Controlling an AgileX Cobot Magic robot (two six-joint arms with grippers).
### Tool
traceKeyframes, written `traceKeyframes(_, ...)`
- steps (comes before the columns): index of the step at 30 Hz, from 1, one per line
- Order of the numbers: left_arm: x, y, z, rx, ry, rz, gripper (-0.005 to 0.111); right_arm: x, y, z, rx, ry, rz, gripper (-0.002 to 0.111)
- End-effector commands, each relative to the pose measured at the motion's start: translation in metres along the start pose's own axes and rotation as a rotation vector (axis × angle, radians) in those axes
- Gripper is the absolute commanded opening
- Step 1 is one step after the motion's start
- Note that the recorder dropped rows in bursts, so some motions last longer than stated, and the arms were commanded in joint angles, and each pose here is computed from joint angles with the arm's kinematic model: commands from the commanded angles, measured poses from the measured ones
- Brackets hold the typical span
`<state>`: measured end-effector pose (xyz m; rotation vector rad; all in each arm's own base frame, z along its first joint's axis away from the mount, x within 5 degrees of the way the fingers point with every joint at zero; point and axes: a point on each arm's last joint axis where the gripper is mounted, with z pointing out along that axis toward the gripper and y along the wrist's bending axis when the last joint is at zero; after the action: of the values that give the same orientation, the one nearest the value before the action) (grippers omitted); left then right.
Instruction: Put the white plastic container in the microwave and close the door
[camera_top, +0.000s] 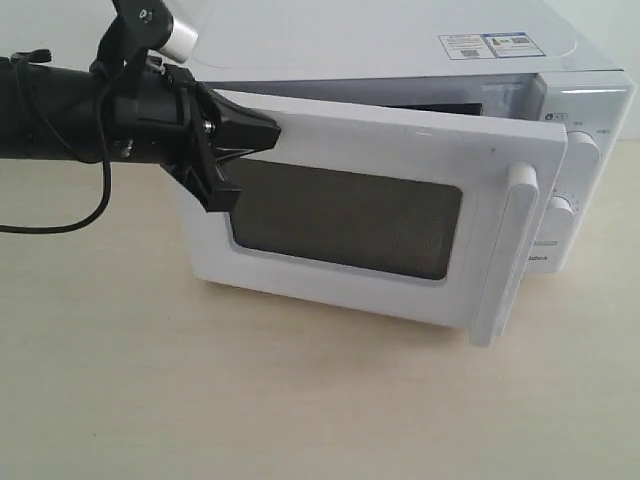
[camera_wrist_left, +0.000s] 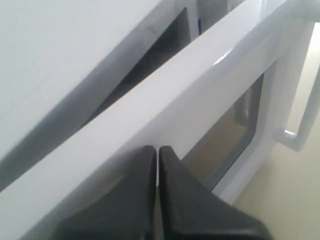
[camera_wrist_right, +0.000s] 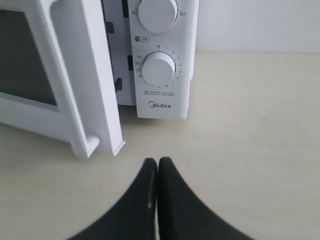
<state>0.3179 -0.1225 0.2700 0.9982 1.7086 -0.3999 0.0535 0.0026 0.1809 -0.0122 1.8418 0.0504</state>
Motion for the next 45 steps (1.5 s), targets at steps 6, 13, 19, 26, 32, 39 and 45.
traceKeyframes(6,-0.001,0.004,0.006,-0.009,-0.009,-0.020,0.004,-0.001,0.000,0.000,0.006,-0.010,-0.008,0.000)
traceKeyframes(13,-0.005,-0.001,0.006,0.038,-0.040,-0.017,0.004,-0.001,0.000,0.000,0.006,-0.010,-0.008,0.000)
traceKeyframes(19,-0.012,-0.005,0.001,0.074,-0.075,-0.011,0.004,-0.001,0.000,0.000,0.006,-0.010,-0.008,0.000)
traceKeyframes(26,-0.033,-0.016,-0.019,0.133,-0.144,-0.003,0.004,-0.001,0.000,0.000,0.006,-0.010,-0.008,0.000)
traceKeyframes(32,-0.045,-0.028,-0.051,0.140,-0.034,0.114,0.004,-0.005,-0.001,0.000,0.013,-0.054,-0.063,0.000)
traceKeyframes(39,-0.048,-0.028,-0.070,0.036,0.013,0.009,0.004,-0.023,0.000,-0.003,0.019,-0.260,-0.102,0.000)
traceKeyframes(45,-0.041,-0.033,-0.074,0.026,0.022,-0.101,0.004,-0.046,0.000,-0.013,0.009,-0.527,-0.027,0.000)
